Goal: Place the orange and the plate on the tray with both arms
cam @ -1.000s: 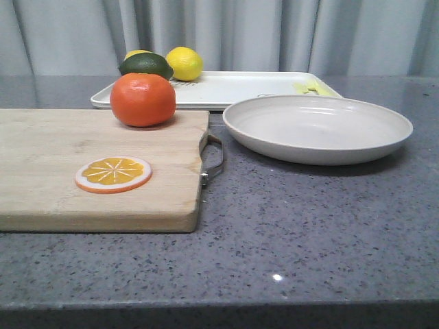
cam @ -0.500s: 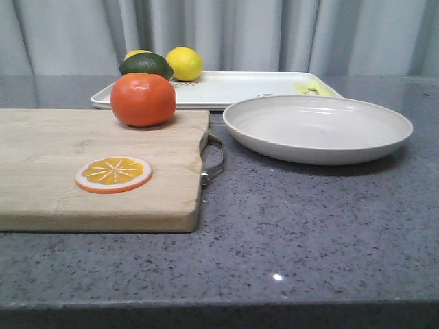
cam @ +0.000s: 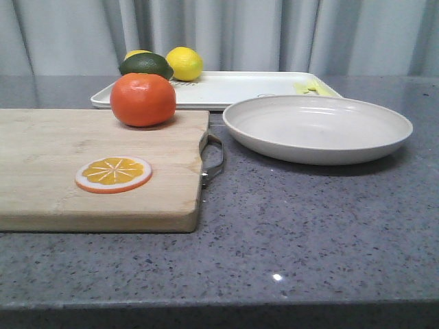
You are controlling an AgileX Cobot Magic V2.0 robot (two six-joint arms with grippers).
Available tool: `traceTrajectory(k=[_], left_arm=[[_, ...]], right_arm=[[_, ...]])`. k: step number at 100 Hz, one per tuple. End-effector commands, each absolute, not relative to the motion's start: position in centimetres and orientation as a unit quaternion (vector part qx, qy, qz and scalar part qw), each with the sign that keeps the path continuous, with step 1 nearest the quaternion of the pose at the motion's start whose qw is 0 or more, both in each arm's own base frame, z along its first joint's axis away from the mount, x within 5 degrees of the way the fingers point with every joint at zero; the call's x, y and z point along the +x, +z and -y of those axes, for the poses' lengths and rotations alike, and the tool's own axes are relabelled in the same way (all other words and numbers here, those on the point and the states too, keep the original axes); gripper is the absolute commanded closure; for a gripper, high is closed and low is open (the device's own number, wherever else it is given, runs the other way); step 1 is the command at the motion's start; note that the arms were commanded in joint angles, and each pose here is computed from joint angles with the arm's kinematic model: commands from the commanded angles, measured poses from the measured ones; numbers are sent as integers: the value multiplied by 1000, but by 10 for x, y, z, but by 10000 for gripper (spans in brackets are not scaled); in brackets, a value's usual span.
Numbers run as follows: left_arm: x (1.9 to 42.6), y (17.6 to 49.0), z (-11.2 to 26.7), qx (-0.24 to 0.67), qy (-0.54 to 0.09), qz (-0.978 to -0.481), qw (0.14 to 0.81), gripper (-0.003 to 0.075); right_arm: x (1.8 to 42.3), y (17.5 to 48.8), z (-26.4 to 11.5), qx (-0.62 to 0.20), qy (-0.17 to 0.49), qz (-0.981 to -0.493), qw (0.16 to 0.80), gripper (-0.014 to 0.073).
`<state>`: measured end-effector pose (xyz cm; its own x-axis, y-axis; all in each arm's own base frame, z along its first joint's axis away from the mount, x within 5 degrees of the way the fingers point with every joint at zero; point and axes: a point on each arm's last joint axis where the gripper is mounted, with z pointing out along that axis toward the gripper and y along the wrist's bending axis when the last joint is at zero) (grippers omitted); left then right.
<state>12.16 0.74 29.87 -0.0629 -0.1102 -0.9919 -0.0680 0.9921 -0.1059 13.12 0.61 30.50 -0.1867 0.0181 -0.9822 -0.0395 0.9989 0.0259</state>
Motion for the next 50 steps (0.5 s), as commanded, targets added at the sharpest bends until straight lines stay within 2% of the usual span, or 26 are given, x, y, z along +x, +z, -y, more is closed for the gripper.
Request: traceTrajectory(k=[1, 27, 36, 50], left_arm=[[123, 317, -8, -61, -14, -689, 722, 741], [123, 318, -8, -61, -14, -686, 725, 720], [123, 318, -8, -61, -14, -686, 725, 624], [123, 319, -8, -61, -14, -685, 726, 402]], right_arm=[[133, 323, -6, -11, 19, -737, 676, 662], [133, 323, -6, -11, 18, -738, 674, 662], [133, 323, -6, -11, 18, -737, 675, 662], [133, 323, -6, -11, 19, -737, 676, 662]])
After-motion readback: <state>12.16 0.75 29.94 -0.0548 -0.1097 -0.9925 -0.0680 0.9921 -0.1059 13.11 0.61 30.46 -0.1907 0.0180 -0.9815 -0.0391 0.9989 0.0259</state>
